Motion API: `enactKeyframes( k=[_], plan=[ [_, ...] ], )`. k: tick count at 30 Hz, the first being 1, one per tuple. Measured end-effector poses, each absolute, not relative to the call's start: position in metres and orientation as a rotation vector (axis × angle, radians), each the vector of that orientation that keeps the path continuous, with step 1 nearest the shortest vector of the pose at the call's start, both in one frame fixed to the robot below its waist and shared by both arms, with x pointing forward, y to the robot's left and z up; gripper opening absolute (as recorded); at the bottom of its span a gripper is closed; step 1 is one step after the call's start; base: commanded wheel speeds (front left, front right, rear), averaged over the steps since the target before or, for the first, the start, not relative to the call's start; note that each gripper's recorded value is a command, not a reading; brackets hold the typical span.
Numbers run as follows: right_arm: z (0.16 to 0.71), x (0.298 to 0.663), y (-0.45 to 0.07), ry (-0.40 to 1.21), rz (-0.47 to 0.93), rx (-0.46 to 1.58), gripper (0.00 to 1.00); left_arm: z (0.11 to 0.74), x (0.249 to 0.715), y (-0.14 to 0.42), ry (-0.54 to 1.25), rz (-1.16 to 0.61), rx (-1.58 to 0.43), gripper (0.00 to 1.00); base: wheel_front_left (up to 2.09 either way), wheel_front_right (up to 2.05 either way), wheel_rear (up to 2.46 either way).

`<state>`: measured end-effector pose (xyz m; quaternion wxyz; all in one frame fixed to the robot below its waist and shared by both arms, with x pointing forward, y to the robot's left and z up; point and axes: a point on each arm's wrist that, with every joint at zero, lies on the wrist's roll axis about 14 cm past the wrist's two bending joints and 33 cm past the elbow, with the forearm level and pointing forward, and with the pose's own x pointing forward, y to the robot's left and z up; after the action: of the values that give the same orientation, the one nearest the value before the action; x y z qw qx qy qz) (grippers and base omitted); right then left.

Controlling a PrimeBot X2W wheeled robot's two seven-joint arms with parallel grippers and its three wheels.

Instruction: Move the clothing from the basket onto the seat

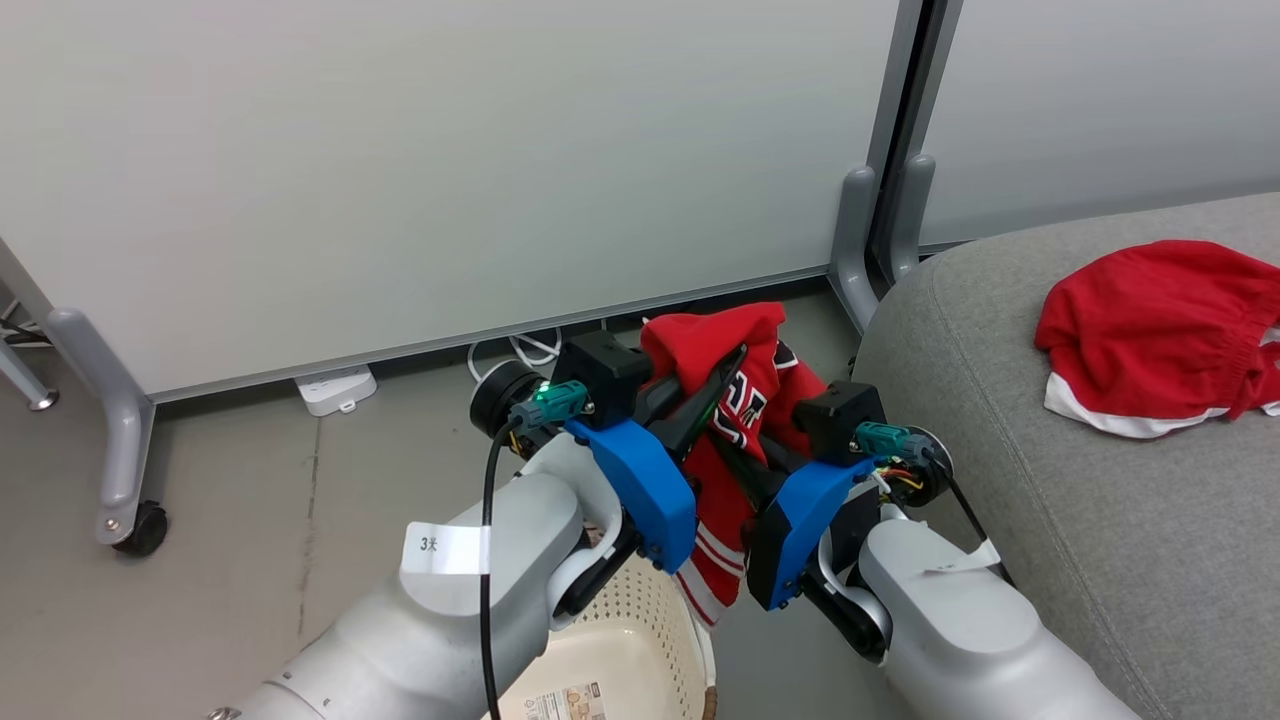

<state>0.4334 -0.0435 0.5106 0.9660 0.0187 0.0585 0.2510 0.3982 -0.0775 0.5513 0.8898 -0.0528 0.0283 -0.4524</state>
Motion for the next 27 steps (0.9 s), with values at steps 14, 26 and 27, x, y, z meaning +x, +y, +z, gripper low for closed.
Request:
enactKeyframes(
  k=[14, 26, 27],
  plan=[
    [0.510, 0.434, -0.047, 0.117, 0.502, 0.036, 0.00, 0.552, 0.399, -0.078, 0.058, -0.941, -0.107, 0.00, 0.00, 0.00, 0.00],
    [0.513, 0.435, -0.046, 0.109, 0.503, 0.046, 0.00, 0.559, 0.403, -0.075, 0.031, -0.930, -0.100, 1.00, 0.00, 0.00, 0.00],
    [0.512, 0.435, -0.046, 0.112, 0.503, 0.045, 0.00, 0.561, 0.404, -0.075, 0.024, -0.931, -0.099, 1.00, 0.00, 0.00, 0.00]
  ],
)
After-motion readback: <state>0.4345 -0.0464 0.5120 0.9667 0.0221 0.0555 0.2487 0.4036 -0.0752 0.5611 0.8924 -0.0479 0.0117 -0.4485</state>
